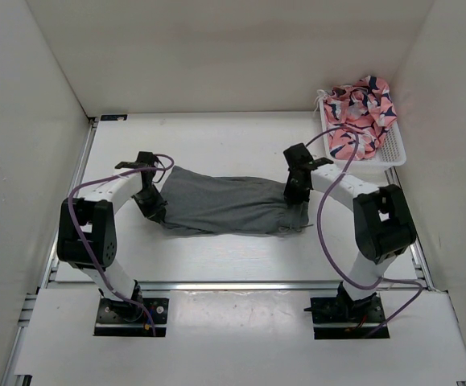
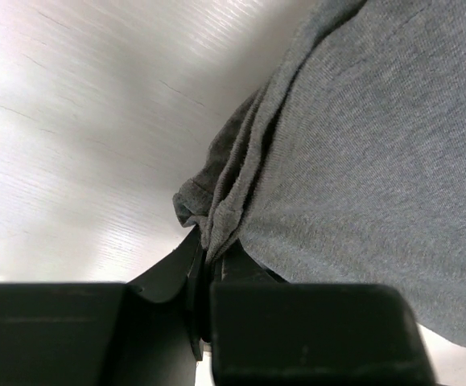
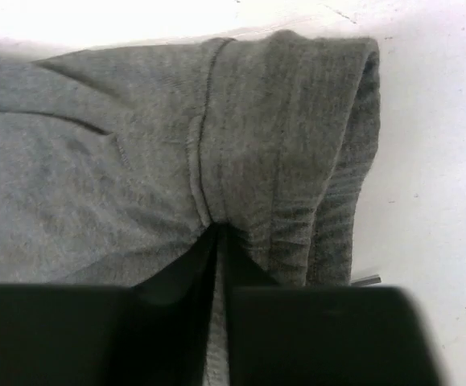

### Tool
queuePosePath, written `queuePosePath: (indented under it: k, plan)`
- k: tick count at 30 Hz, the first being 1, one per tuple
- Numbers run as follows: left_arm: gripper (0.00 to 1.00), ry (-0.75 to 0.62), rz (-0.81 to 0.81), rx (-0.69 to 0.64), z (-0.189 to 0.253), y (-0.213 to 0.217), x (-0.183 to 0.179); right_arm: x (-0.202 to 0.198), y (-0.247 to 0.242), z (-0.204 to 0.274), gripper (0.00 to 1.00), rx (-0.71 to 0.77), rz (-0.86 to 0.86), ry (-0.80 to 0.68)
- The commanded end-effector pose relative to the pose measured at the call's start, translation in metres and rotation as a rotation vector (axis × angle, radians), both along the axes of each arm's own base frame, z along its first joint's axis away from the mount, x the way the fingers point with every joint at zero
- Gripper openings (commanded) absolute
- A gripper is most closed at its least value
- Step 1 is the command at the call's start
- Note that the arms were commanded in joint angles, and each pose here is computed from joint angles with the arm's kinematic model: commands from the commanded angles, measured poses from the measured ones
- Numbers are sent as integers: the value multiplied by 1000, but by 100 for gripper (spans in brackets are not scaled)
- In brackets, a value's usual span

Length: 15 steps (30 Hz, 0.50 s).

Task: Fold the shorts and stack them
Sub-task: Fold the shorts

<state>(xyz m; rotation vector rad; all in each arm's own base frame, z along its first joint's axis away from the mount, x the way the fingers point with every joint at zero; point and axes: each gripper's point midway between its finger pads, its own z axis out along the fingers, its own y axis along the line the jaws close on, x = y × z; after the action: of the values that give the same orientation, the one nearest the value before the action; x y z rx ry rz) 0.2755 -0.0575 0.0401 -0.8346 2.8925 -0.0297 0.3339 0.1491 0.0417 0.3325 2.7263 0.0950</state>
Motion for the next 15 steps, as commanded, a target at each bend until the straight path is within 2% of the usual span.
queuePosePath:
  k: [1,2,3,4,6,7,9,10,11,13,14,15]
  plan:
    - [10,-79,5,46,17,9,7,13,9,39,20,66,3,-112]
    - [10,-79,5,46,17,9,7,16,10,54,29,80,3,-144]
    - [10,-70,5,47,17,9,4,13,8,63,50,78,14,-153]
    - [17,-69,5,47,17,9,4,15,9,91,63,110,15,-226]
    - [36,-109,6,42,27,9,9,11,-3,112,81,79,7,-279]
    - [54,-119,-3,42,30,9,9,7,-7,131,89,85,-2,-327]
    - [73,-173,-12,37,45,8,17,-4,-21,129,91,76,-24,-316]
    - [82,-184,-12,36,49,8,20,-10,-27,132,92,125,-32,-311]
    - [83,-196,-22,37,55,8,21,-24,-32,112,92,144,-34,-250]
    - [83,-220,-19,43,65,9,28,-31,-44,103,96,247,-79,-243]
    - [83,-220,-19,43,68,9,28,-53,-36,78,96,349,-71,-156]
    - [83,-229,-27,44,70,9,30,-56,-43,77,98,411,-104,-165]
